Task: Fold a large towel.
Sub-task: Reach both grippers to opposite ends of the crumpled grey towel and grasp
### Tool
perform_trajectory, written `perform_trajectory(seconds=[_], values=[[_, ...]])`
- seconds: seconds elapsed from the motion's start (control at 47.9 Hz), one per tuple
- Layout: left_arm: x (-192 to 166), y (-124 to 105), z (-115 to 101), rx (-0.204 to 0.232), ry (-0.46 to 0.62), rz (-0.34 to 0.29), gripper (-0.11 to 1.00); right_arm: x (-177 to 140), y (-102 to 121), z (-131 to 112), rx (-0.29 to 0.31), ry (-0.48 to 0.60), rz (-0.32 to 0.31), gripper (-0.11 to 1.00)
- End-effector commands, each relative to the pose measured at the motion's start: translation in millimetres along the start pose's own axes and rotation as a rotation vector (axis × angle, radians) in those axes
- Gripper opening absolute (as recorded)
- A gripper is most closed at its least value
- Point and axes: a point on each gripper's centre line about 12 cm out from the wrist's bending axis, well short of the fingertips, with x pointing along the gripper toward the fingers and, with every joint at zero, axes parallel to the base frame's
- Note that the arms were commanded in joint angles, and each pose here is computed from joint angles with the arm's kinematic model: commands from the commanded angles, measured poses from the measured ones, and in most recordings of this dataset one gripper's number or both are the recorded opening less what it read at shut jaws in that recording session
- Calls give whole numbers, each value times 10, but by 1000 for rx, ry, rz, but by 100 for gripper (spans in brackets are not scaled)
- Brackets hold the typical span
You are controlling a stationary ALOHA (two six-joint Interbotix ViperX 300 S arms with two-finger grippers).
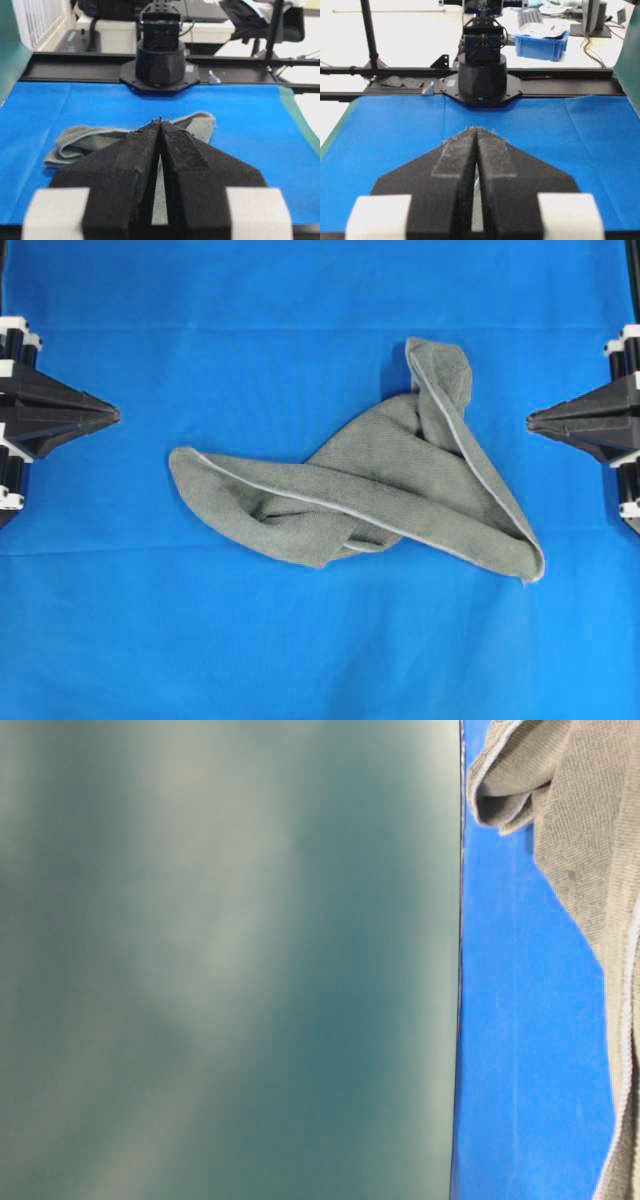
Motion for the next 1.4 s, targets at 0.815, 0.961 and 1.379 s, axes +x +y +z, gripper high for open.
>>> perform_trajectory(seconds=[0.815,0.961,1.379], values=[[471,71,-1232,-24,702,35,69,267,851,-950,514,967,17,19],[551,213,-1498,-31,797,82,84,367,997,-1246,520,1137,-68,59],[691,450,-2000,40,943,103,82,532,1077,-1862,469,1342,-205,63]])
